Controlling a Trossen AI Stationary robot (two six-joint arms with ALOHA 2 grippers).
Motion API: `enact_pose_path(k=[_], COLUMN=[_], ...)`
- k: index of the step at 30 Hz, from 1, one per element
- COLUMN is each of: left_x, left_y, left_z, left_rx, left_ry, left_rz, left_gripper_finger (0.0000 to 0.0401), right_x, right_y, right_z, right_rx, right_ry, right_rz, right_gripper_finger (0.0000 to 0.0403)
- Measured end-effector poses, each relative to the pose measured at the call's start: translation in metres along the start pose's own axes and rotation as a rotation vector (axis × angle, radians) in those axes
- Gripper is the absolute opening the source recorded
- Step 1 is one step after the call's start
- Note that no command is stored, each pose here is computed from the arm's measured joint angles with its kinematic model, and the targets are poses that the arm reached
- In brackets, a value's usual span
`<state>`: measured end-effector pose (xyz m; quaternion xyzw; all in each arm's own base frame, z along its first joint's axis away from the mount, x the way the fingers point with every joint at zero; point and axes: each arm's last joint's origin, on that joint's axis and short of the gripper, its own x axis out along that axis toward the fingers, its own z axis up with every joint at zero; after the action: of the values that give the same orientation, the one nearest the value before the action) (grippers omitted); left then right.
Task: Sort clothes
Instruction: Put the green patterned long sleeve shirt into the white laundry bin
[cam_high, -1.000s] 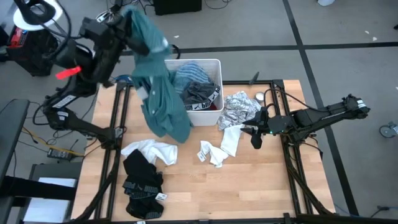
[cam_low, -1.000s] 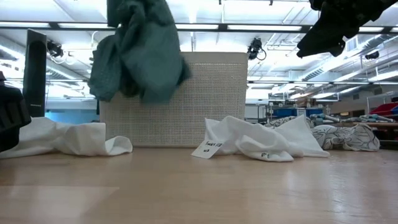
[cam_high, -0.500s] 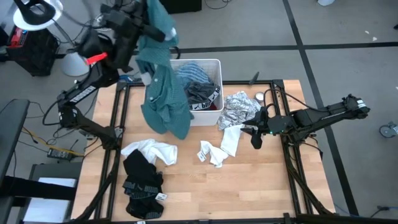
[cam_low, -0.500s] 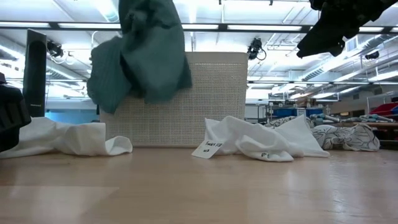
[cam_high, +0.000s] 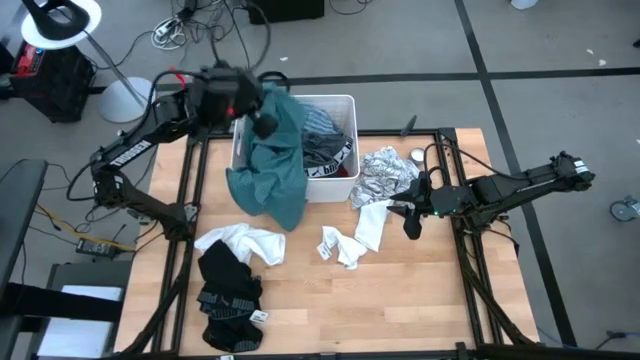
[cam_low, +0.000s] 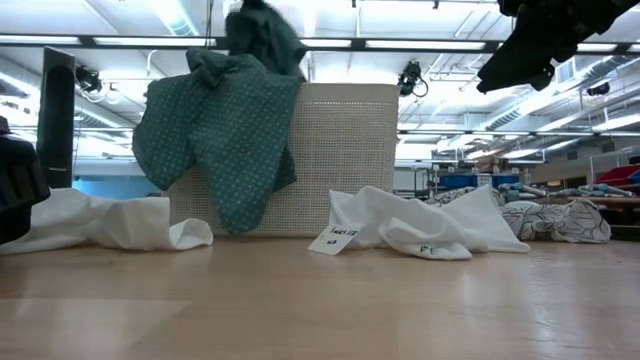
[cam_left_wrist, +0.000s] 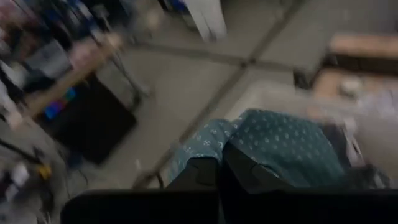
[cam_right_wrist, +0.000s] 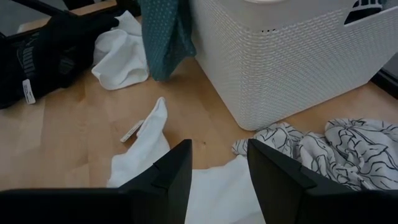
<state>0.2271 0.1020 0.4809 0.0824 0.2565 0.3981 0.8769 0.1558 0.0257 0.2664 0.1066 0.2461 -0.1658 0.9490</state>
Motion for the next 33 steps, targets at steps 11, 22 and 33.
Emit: enact_pose_path(k=[11, 22, 33], left_x=[0.039, 0.085, 0.07], left_y=[-0.034, -0.072, -0.064], left_z=[-0.067, -0.122, -0.099], left_rx=[0.019, -0.035, -0.058], left_ry=[0.372, 0.395, 0.365], left_rz=[-0.082, -0.229, -0.233], left_gripper_finger=[0.0006, 0.008, 0.0132], right_x=[0.0, 0.0, 0.0], right_y=[0.0, 0.0, 0.0], right_z=[0.0, 0.0, 0.0], right_rx=[0.009, 0.026, 0.026], right_ry=[-0.005, -0.004, -0.004], right_rz=[-0.008, -0.008, -0.007], right_gripper_finger=[0.0155, 0.0155, 0.0155])
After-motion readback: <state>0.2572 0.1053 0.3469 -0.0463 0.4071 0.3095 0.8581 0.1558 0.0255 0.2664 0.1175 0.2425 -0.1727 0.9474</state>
